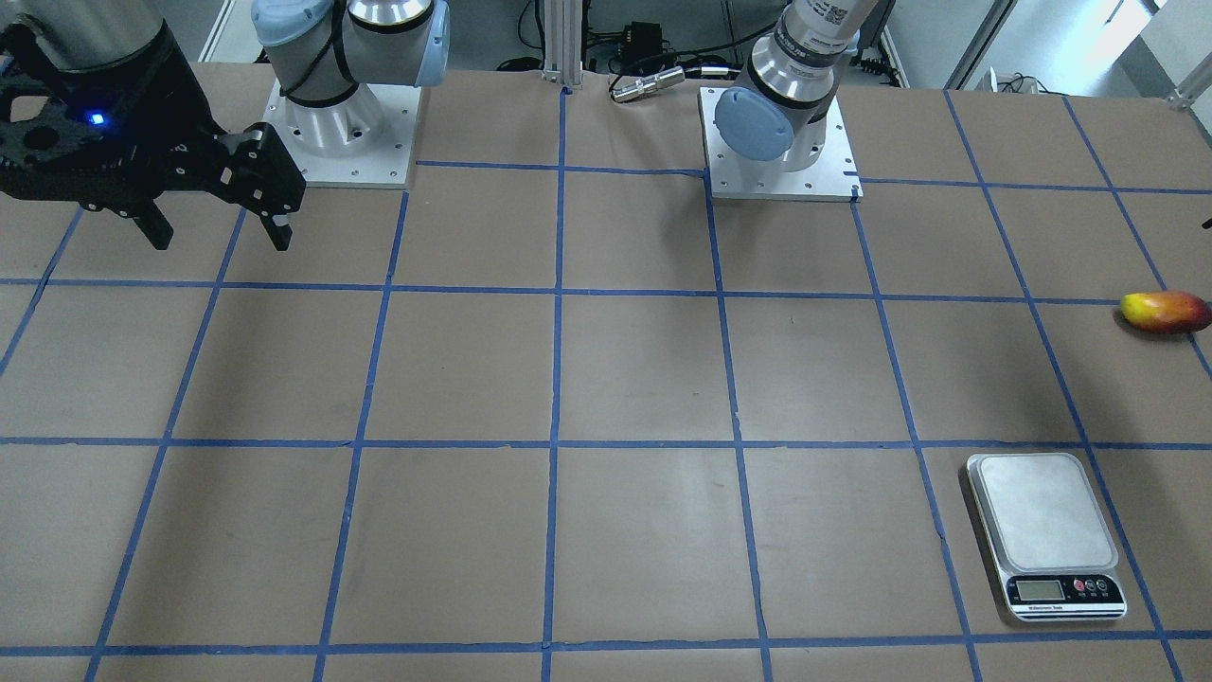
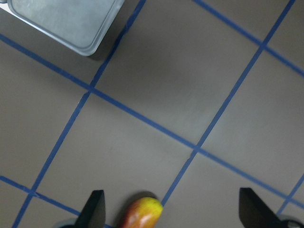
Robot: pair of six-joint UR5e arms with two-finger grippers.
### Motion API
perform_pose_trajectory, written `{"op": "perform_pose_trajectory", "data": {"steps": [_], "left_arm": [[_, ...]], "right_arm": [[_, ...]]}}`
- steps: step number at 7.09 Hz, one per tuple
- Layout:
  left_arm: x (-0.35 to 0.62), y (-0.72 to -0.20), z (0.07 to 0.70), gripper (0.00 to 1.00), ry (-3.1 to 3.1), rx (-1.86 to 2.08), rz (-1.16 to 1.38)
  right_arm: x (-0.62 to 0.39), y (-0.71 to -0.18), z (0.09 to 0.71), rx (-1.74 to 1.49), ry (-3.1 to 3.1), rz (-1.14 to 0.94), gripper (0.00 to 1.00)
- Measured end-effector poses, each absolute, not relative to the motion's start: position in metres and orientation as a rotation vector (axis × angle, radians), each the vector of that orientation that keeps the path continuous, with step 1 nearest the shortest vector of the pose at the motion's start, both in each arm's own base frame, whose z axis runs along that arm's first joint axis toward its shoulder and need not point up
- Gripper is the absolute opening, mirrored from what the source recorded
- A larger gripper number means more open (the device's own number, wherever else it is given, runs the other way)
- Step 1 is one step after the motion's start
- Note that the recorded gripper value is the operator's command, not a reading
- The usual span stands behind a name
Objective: Weigh mango
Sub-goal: 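Lower the left gripper onto the red-yellow mango and close on it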
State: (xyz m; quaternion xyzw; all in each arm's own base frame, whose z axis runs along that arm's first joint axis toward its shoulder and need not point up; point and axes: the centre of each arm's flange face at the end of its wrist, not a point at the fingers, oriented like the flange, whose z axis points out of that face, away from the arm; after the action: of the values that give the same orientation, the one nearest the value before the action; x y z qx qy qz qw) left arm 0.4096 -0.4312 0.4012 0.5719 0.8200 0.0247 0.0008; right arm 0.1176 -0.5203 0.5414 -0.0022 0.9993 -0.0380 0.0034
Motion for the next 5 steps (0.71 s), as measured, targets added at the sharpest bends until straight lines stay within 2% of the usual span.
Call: {"op": "perform_pose_trajectory", "data": {"steps": [5], "left_arm": [[0.526,-0.387,0.271,1.00,2.302,2.196,0.008]], "right_arm": [[0.118,-0.520,0.542,-0.007,3.133,-0.121,1.00]]}}
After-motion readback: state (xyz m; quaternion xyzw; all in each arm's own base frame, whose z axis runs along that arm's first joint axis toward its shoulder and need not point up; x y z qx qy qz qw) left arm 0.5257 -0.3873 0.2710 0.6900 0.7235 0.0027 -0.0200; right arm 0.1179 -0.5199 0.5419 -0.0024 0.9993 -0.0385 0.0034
